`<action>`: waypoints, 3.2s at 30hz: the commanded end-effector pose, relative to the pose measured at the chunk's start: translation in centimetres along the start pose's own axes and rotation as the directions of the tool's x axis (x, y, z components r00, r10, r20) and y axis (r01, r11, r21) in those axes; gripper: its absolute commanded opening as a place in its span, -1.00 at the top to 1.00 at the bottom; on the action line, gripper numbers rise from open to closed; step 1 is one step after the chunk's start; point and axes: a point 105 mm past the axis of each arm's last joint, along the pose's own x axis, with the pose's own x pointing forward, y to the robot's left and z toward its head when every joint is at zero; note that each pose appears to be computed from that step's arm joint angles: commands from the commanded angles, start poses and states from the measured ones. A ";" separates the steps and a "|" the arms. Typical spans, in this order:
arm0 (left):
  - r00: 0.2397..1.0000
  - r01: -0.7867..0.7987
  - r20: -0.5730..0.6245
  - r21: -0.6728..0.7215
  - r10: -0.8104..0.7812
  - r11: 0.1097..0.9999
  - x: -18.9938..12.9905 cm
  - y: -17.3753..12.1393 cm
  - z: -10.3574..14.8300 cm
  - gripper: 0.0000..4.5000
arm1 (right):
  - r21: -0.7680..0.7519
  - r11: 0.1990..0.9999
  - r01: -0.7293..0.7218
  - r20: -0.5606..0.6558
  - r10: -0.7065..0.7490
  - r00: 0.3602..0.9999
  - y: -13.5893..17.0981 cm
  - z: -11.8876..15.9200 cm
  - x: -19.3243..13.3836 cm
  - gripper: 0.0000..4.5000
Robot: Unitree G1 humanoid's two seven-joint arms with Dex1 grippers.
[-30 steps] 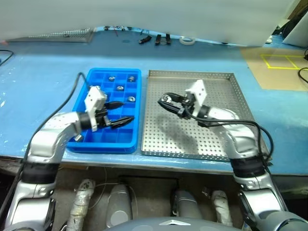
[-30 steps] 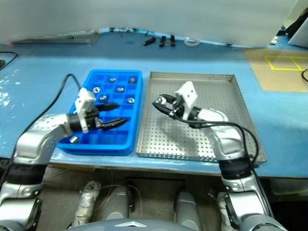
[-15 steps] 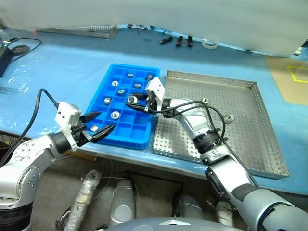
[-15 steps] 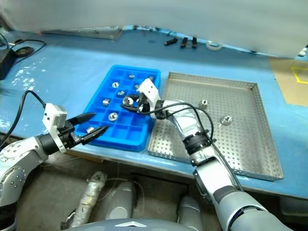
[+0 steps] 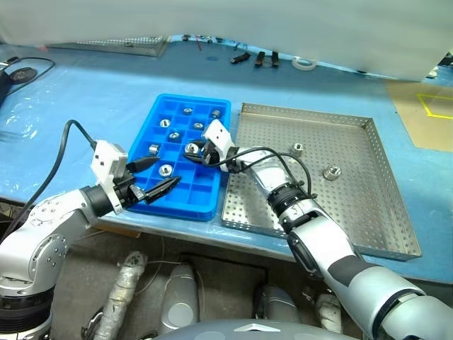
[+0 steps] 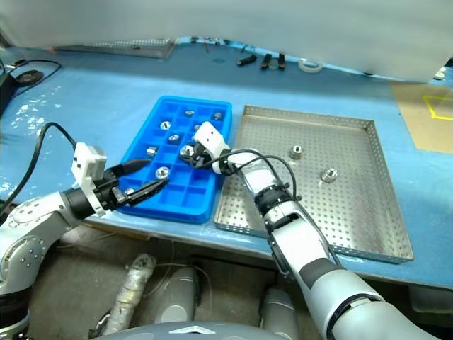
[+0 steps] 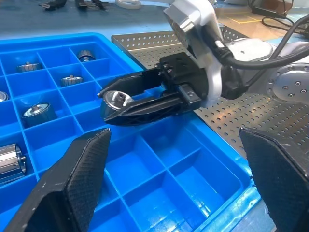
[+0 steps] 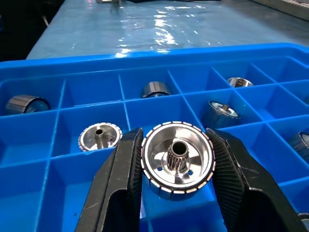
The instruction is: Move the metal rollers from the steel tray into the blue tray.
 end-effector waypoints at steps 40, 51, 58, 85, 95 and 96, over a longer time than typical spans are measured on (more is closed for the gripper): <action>0.906 0.421 0.013 0.063 -0.422 0.905 10.0 -1.2 1.4 -1.00 | 0.063 0.643 0.764 -0.115 -0.755 0.645 -7.1 -3.7 -25.2 -0.99; 0.901 0.433 -0.002 0.068 -0.434 0.899 9.9 -1.3 1.3 -1.00 | 0.077 0.597 0.799 -0.185 -0.779 0.600 -6.9 -6.4 -26.6 -0.99; 0.903 0.428 -0.007 0.067 -0.429 0.901 9.5 -1.1 1.2 -1.00 | 0.091 0.621 0.778 -0.173 -0.760 0.627 -6.4 -6.2 -25.7 -0.99; 0.951 0.304 -0.069 0.047 -0.301 0.951 1.8 -1.6 0.1 -1.00 | -0.044 0.954 -0.295 -0.125 0.288 0.950 3.4 -2.0 -12.4 -0.99; 0.959 0.275 -0.081 0.043 -0.271 0.960 1.0 -1.9 -0.4 -1.00 | -0.025 0.975 -0.222 -0.077 0.219 0.973 3.3 -2.2 -10.2 -0.99; 0.959 0.276 -0.080 0.043 -0.272 0.960 1.0 -1.9 -0.4 -1.00 | -0.018 0.977 -0.212 -0.077 0.210 0.975 3.2 -2.2 -10.1 -0.99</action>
